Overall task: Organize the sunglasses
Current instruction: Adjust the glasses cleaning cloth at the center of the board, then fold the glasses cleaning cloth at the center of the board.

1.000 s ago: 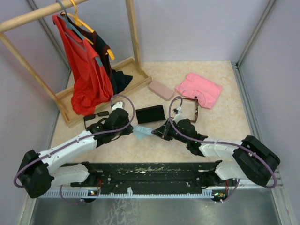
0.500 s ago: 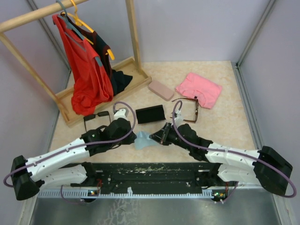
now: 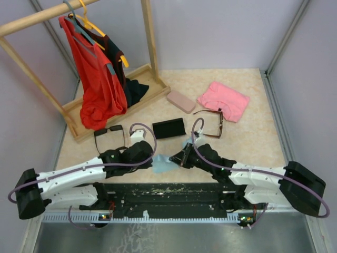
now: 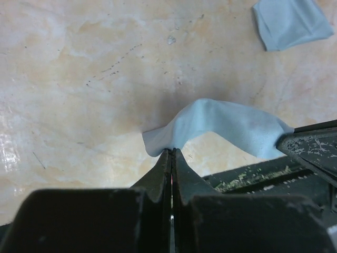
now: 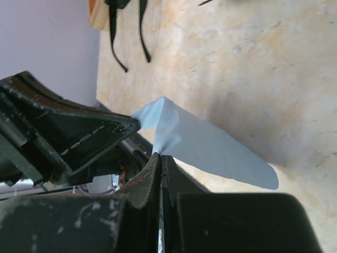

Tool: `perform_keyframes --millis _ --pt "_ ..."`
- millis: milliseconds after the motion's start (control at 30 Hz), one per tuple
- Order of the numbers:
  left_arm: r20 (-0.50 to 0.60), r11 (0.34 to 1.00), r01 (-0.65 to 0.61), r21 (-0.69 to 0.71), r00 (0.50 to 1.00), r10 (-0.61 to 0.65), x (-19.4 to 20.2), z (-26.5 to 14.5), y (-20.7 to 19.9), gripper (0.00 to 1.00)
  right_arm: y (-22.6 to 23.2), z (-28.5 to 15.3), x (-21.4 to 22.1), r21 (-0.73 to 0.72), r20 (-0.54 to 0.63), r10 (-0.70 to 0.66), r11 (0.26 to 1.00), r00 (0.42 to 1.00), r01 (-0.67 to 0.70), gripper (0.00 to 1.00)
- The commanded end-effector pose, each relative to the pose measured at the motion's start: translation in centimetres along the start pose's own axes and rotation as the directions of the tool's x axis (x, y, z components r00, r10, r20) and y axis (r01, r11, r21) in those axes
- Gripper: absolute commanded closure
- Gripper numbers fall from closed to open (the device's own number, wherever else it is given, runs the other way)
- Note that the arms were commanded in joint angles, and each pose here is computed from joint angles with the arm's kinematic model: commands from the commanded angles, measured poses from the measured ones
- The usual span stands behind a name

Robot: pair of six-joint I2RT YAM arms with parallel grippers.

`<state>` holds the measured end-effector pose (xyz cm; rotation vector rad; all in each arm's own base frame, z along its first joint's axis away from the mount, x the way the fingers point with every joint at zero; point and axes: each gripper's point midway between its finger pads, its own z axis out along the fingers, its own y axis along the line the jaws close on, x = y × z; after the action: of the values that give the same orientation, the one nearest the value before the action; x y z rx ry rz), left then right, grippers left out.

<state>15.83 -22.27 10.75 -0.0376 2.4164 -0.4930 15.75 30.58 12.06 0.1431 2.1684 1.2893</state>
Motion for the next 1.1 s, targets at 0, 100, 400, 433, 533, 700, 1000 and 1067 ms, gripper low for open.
perform_keyframes --millis 0,100,400,433,533,700,1000,1067 --pt "0.092 1.000 0.002 -0.026 0.996 0.000 -1.5 1.8 -0.5 0.99 0.5 1.4 -2.0 -0.064 0.048 0.045 0.997 0.998 -0.041 1.00" --pt "0.116 0.998 -0.003 -0.058 0.993 0.010 -2.4 2.8 -0.3 0.99 0.1 2.3 -3.0 -0.058 0.067 0.035 0.998 0.997 -0.032 1.00" --pt "0.126 0.997 0.005 -0.071 0.992 0.004 -5.0 6.2 0.5 0.99 -2.1 4.7 -5.3 -0.009 0.078 0.003 1.000 0.997 -0.003 1.00" --pt "0.127 0.997 0.002 -0.072 0.992 0.007 -5.3 6.5 0.6 0.99 -2.3 4.9 -5.5 -0.010 0.078 -0.001 1.000 0.997 0.002 1.00" --pt "0.134 0.997 0.003 -0.077 0.991 0.008 -6.3 7.4 0.9 0.99 -2.7 5.7 -6.3 -0.011 0.081 -0.003 1.000 0.997 0.004 1.00" --pt "0.126 0.997 -0.014 -0.078 0.992 0.024 -6.9 8.6 0.9 0.99 -3.2 6.8 -7.7 -0.010 0.097 -0.012 1.000 0.995 0.013 1.00" --pt "0.082 0.998 -0.022 -0.054 0.996 0.026 -6.1 9.3 0.6 0.99 -4.7 6.9 -7.7 0.032 0.090 -0.054 0.998 0.994 0.052 1.00" --pt "0.069 0.999 -0.015 -0.049 0.997 0.018 -5.6 9.2 0.8 0.99 -5.1 6.5 -7.3 0.043 0.084 -0.061 0.997 0.995 0.058 1.00"
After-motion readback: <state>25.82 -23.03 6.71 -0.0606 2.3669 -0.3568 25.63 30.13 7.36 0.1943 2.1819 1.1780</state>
